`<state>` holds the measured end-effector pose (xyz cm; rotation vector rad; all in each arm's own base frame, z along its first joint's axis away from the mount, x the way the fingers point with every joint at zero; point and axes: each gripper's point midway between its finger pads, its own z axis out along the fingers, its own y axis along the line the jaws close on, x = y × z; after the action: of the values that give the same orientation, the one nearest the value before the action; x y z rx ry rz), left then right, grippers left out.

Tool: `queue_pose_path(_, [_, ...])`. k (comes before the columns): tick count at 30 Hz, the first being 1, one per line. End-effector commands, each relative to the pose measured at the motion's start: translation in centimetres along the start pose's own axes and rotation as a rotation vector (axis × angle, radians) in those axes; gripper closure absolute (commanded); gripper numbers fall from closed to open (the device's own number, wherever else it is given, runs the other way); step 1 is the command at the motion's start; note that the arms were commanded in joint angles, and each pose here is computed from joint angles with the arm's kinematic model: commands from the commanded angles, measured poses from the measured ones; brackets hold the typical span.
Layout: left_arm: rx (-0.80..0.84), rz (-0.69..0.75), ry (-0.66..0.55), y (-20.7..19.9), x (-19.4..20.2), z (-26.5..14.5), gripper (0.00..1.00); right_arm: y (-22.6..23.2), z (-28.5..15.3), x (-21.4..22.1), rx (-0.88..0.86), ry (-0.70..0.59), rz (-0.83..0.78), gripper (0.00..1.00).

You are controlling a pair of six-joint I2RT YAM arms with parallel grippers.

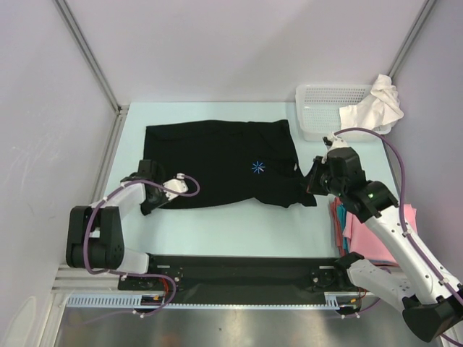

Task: Fold and stack the t-shirts
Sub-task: Flatten the tshirt out

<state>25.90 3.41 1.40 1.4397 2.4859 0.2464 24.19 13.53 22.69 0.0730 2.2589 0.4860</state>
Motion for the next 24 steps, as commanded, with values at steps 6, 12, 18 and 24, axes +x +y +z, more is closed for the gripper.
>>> queue_pose_path(6, [-0.126, -0.252, -0.223, 4.8, -3.1, -8.2, 1.00, 1.6, -5.6, -7.5, -0.030, -0.238, -0.033, 1.00])
queue_pose_path(12, [-0.461, -0.372, -0.449, 10.6, -4.3, -27.4, 1.00, 4.5, -17.5, -15.4, -0.132, -0.563, -0.064, 1.00])
queue_pose_path(18, [-0.660, -0.432, -0.536, 12.2, -4.1, -38.5, 1.00, 6.5, -27.6, -19.6, -0.243, -0.827, -0.095, 1.00])
queue_pose_path(24, [-0.747, -0.434, -0.542, 15.8, -4.6, -40.3, 1.00, 7.0, -25.5, -23.7, -0.157, -0.878, -0.127, 1.00])
